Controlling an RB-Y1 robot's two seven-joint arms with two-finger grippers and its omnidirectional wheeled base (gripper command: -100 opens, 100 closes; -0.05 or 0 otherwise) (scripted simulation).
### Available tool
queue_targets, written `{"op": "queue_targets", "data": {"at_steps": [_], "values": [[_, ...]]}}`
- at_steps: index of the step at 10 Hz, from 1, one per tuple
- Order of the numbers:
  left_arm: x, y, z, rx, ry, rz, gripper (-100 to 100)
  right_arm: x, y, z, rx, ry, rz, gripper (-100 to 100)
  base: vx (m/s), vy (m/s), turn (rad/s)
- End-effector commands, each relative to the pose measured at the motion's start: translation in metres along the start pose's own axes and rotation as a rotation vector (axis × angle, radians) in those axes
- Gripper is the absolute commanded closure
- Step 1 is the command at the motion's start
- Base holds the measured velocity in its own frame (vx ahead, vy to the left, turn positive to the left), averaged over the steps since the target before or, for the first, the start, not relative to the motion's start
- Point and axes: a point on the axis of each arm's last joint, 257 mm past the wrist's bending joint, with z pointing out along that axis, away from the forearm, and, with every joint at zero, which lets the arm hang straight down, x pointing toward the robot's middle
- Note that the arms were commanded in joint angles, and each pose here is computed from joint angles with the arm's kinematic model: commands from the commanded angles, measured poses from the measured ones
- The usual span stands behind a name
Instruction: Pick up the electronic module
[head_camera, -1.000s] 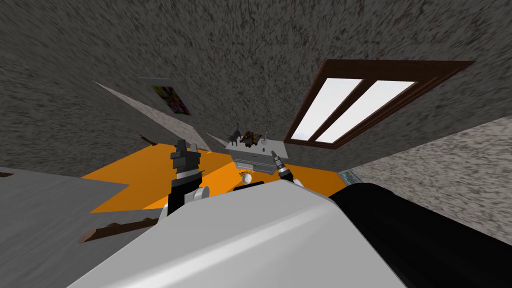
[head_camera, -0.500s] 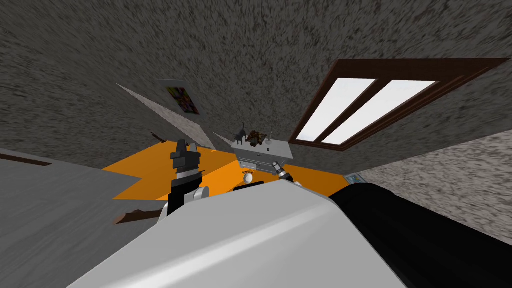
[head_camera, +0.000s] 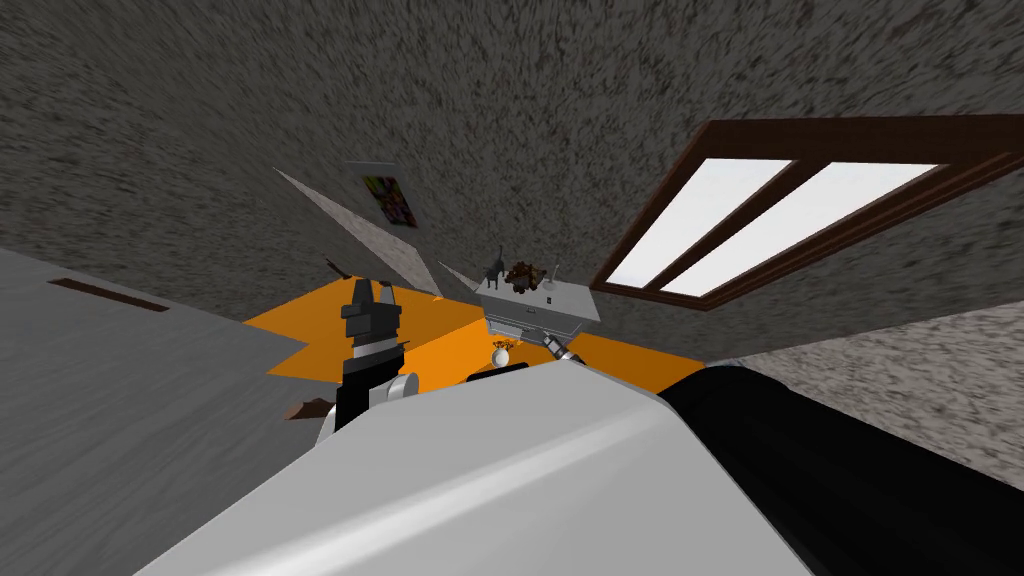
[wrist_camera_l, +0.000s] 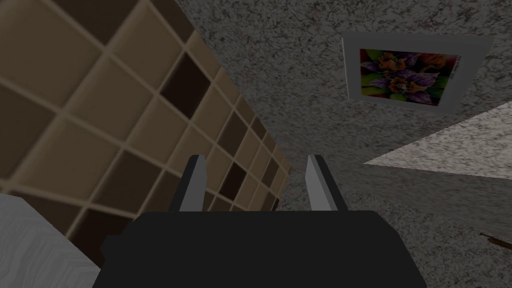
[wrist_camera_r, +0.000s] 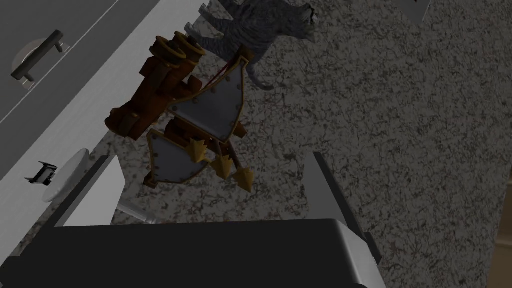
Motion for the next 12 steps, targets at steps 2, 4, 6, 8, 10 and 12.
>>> {"op": "queue_targets", "data": {"at_steps": [2,4,6,8,10,12], "values": [[0.0,0.0,0.0,0.0,0.0,0.0,0,0.027,-0.026,-0.018,0.039,0.104,-0.048,-100,0.029,0.106,0.117],[0.0,0.0,0.0,0.0,0.0,0.0,0,0.05,-0.06,-0.04,0.1,0.189,-0.076,-100,0.041,0.115,0.134],[0.0,0.0,0.0,0.0,0.0,0.0,0,0.067,-0.084,-0.061,0.14,0.268,-0.11,-100,0.053,0.123,0.166],[0.0,0.0,0.0,0.0,0.0,0.0,0,0.082,-0.106,-0.083,0.175,0.346,-0.146,-100,0.049,0.074,0.114],[0.0,0.0,0.0,0.0,0.0,0.0,0,0.093,-0.128,-0.108,0.21,0.425,-0.184,-100,0.05,0.065,0.128],[0.0,0.0,0.0,0.0,0.0,0.0,0,0.101,-0.149,-0.135,0.244,0.505,-0.224,-100,0.06,0.057,0.116]]}}
